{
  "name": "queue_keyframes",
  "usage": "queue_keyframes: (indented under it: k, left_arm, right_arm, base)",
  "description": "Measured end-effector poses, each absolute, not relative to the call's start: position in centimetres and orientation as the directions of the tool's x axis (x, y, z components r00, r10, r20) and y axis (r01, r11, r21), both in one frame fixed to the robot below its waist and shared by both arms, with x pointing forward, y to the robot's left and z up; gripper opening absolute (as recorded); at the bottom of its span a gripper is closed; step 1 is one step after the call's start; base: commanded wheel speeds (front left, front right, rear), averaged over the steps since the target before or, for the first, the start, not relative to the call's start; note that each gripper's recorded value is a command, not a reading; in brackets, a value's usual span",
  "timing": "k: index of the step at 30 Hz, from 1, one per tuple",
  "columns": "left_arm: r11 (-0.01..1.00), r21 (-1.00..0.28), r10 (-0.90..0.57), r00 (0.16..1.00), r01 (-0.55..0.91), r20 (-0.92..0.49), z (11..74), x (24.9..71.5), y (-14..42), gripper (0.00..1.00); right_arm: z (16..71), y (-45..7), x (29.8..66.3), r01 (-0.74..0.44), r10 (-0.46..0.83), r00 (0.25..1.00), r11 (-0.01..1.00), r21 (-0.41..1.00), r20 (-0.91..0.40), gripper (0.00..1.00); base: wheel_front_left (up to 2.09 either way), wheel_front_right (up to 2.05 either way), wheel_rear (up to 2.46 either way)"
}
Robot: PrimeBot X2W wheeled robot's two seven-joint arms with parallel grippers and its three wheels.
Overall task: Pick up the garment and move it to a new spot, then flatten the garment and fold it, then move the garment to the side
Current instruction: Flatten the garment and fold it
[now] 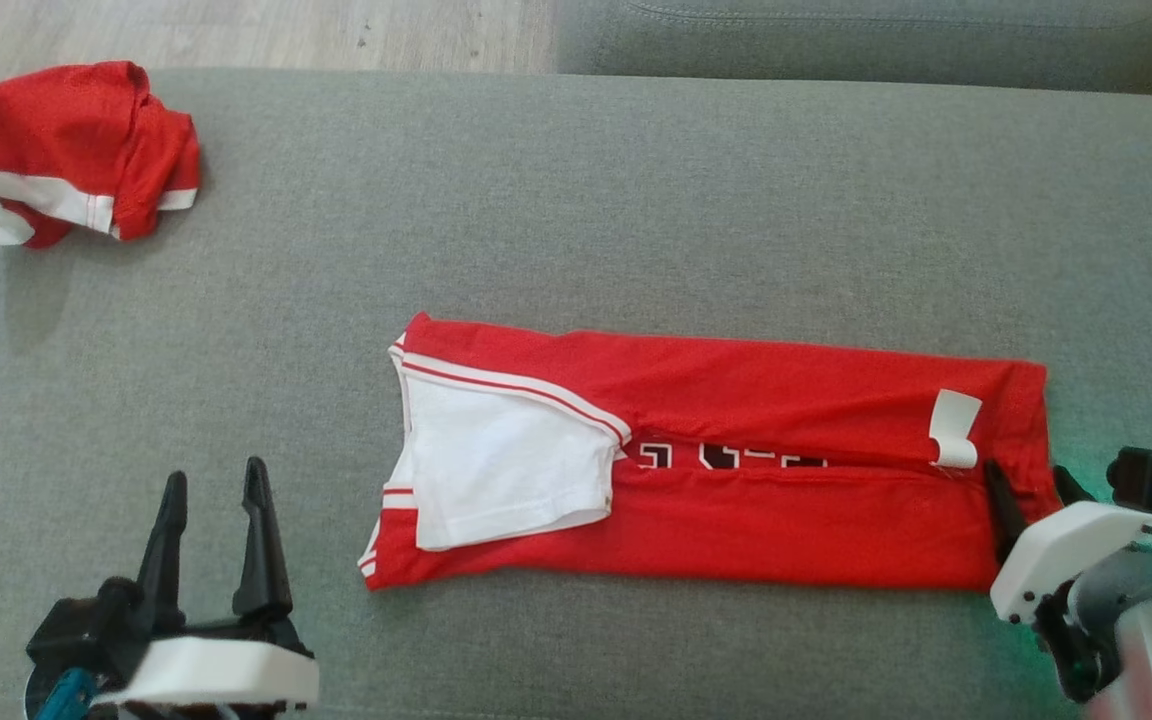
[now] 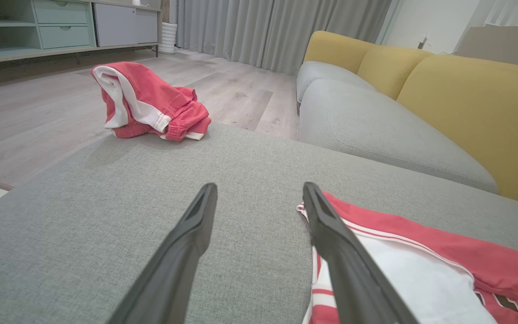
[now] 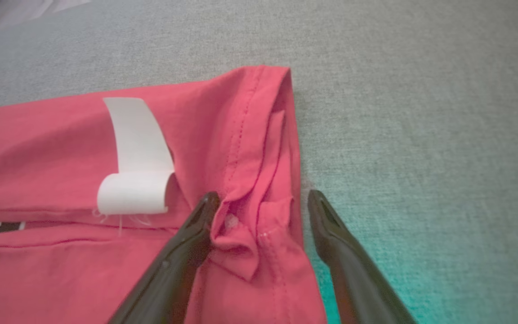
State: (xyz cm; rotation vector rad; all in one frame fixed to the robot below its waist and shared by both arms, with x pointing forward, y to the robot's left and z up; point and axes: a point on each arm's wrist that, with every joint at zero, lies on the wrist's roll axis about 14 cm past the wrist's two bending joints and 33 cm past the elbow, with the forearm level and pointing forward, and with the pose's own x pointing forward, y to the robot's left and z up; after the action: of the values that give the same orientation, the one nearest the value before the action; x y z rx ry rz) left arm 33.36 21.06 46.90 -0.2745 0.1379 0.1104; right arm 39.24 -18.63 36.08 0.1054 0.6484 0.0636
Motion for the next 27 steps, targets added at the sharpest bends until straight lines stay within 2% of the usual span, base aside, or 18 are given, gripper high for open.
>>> queue_keyframes:
  k: [5, 6, 7, 9, 19, 27]
  left_arm:
    - [0.956, -0.263, 0.089, 0.985, -0.127, -0.151, 46.9, 33.2, 21.0, 1.00]
    - [0.957, -0.263, 0.087, 0.984, -0.125, -0.153, 46.8, 33.1, 21.0, 1.00]
    - [0.957, -0.263, 0.084, 0.984, -0.123, -0.156, 46.7, 33.1, 20.9, 1.00]
    - [0.957, -0.264, 0.077, 0.984, -0.118, -0.162, 46.6, 33.0, 20.6, 1.00]
    - [0.960, -0.276, 0.012, 0.991, -0.049, -0.135, 47.4, 34.3, 18.6, 1.00]
    - [0.953, -0.304, -0.067, 0.987, 0.021, -0.144, 47.0, 35.0, 15.7, 1.00]
  right_arm:
    - [35.8, -18.6, 39.3, -0.015, 0.085, 0.798, 0.992, 0.122, -0.596, 1.00]
    - [35.8, -18.6, 39.3, -0.013, 0.085, 0.800, 0.992, 0.124, -0.594, 0.89]
    - [35.8, -18.5, 39.4, -0.011, 0.085, 0.800, 0.992, 0.127, -0.594, 0.49]
    - [35.8, -18.4, 39.4, -0.006, 0.084, 0.803, 0.991, 0.132, -0.590, 0.00]
    - [37.0, -20.8, 39.6, 0.061, 0.026, 0.822, 0.989, 0.132, -0.569, 0.00]
    - [42.0, -30.3, 39.6, 0.224, -0.165, 0.855, 0.973, 0.062, -0.491, 0.00]
  base:
    - [0.00, 0.00, 0.00]
    - [0.00, 0.00, 0.00]
    - [0.00, 0.00, 0.00]
    - [0.00, 0.00, 0.00]
    - [0.00, 0.00, 0.00]
    - [0.00, 0.00, 0.00]
